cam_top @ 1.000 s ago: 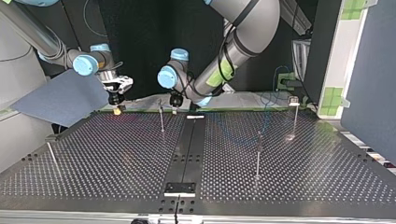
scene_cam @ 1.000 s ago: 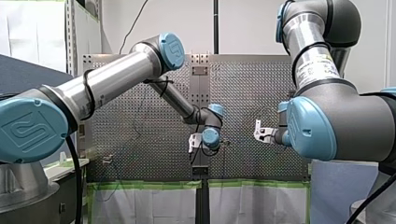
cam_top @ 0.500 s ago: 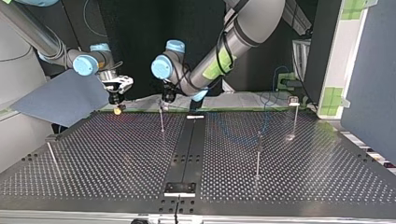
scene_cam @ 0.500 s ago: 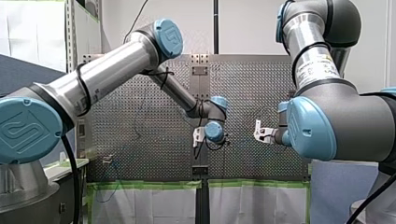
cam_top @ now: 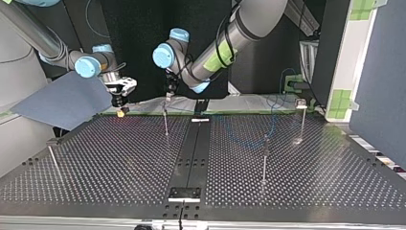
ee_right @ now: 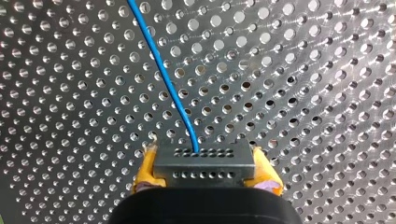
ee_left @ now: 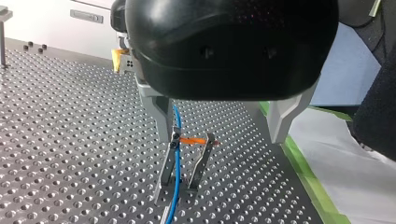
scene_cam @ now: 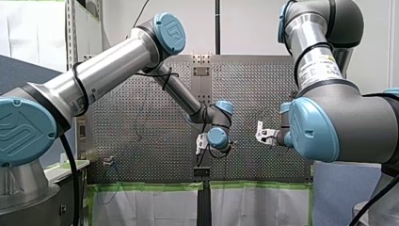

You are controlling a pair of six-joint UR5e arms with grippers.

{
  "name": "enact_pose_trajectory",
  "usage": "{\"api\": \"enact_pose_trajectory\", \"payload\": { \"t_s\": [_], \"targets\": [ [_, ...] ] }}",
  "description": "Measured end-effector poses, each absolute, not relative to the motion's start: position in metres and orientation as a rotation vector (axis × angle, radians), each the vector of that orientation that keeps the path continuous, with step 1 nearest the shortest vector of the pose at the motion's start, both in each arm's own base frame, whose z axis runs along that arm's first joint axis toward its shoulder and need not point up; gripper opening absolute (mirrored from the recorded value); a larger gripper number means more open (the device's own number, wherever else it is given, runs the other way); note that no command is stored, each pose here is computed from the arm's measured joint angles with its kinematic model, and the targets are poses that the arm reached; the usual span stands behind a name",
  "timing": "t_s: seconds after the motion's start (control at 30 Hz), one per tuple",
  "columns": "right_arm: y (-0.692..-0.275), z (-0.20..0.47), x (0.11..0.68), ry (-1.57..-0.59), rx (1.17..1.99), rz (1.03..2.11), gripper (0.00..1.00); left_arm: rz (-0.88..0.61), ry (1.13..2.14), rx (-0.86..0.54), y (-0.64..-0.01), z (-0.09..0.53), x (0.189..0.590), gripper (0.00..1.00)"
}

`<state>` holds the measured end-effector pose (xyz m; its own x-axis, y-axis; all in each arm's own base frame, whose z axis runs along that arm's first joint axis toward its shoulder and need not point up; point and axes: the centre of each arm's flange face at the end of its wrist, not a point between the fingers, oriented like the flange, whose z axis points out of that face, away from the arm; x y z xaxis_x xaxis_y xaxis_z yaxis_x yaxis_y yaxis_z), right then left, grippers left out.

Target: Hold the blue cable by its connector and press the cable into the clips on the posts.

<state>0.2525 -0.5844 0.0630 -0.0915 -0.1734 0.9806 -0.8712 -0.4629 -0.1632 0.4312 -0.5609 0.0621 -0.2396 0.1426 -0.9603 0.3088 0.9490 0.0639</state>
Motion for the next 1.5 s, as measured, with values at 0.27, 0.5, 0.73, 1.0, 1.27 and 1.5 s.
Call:
{"api": "enact_pose_trajectory", "payload": {
  "t_s": [0.27, 0.5, 0.73, 1.0, 1.27, 1.5],
  "targets": [
    [-0.5844, 0.0630, 0.2525, -1.145, 1.623, 1.604, 0.00, -0.171, 1.808, 0.320, -0.5617, 0.0625, 0.4327, 1.00],
    [-0.5839, 0.0625, 0.2524, -1.149, 1.626, 1.602, 0.00, -0.172, 1.806, 0.311, -0.5603, 0.0626, 0.4352, 1.00],
    [-0.5839, 0.0624, 0.2523, -1.150, 1.626, 1.601, 0.00, -0.176, 1.803, 0.308, -0.5612, 0.0628, 0.4350, 1.00],
    [-0.5838, 0.0621, 0.2521, -1.151, 1.627, 1.600, 0.00, -0.171, 1.803, 0.304, -0.5609, 0.0630, 0.4346, 1.00],
    [-0.5837, 0.0622, 0.2522, -1.151, 1.627, 1.600, 0.00, -0.166, 1.802, 0.302, -0.5616, 0.0633, 0.4329, 1.00],
    [-0.5837, 0.0618, 0.2521, -1.152, 1.628, 1.600, 0.00, -0.166, 1.802, 0.304, -0.5628, 0.0634, 0.4311, 1.00]
  ]
}}
